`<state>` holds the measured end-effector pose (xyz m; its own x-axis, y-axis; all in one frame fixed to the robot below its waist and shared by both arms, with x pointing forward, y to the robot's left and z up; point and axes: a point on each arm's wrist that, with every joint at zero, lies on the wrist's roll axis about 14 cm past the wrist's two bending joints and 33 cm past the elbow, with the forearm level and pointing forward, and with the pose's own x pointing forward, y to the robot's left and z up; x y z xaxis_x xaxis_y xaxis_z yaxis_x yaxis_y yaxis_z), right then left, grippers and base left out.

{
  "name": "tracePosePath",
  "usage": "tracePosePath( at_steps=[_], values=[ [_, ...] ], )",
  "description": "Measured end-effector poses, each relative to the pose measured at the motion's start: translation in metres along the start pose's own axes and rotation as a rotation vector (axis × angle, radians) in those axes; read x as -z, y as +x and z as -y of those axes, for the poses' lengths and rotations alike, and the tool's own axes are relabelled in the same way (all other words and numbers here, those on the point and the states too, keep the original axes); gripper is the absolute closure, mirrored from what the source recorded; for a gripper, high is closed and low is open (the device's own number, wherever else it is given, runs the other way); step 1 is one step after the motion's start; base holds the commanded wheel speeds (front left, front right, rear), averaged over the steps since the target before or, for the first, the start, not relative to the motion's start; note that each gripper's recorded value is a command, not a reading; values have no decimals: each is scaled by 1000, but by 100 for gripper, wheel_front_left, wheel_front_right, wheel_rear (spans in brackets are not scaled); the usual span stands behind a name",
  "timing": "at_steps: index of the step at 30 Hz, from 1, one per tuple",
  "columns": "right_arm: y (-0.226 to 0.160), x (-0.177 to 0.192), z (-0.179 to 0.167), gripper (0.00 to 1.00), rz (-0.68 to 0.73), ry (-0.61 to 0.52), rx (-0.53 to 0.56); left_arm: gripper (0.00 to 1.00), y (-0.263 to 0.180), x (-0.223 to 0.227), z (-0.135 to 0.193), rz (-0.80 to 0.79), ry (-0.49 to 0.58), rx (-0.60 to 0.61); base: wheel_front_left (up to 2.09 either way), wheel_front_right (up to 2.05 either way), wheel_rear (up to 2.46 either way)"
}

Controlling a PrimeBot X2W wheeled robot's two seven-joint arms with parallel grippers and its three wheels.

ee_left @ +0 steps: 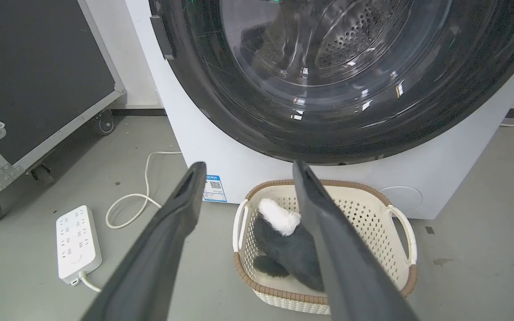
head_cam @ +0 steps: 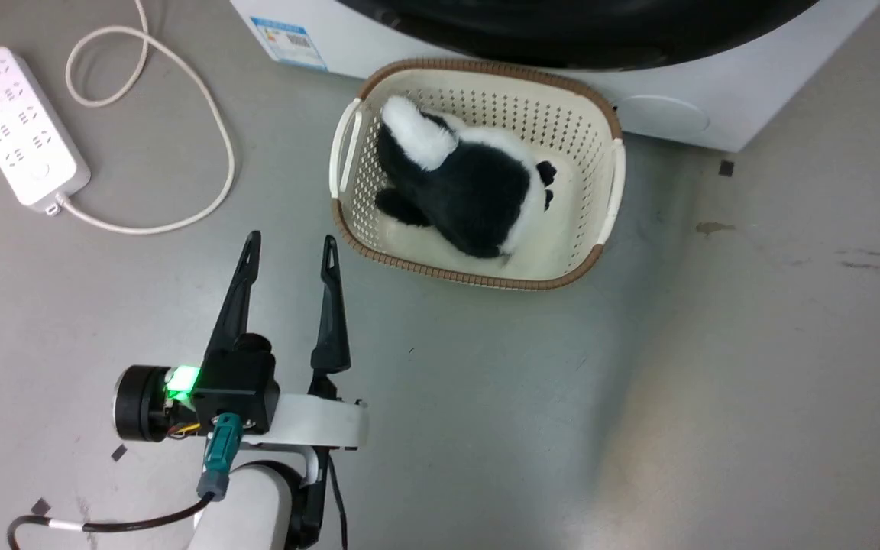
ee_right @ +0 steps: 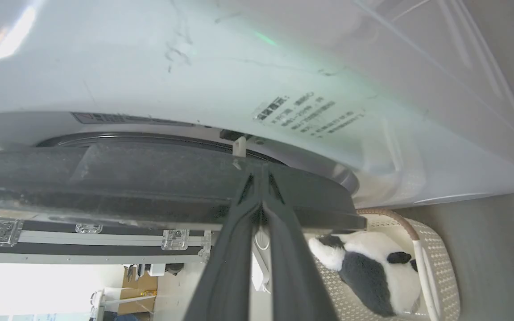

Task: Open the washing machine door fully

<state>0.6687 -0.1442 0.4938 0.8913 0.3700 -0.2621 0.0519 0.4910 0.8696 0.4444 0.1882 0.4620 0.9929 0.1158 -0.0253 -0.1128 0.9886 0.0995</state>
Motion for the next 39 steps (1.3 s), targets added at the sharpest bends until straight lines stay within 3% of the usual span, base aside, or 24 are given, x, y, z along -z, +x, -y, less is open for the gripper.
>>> tracePosePath(
  at_steps=[19, 29, 39],
  values=[
    [37, 19, -17, 100, -227, 253, -100, 0, 9, 6, 0, 19, 17, -25, 0, 0, 0],
    [14, 41, -36, 100, -327, 356, -176, 0, 5, -16, 2, 82, 8, -23, 0, 0, 0],
    [-32, 80, -34, 100, -419, 358, -163, 0, -10, -44, 2, 143, -10, -15, 0, 0, 0]
  ],
)
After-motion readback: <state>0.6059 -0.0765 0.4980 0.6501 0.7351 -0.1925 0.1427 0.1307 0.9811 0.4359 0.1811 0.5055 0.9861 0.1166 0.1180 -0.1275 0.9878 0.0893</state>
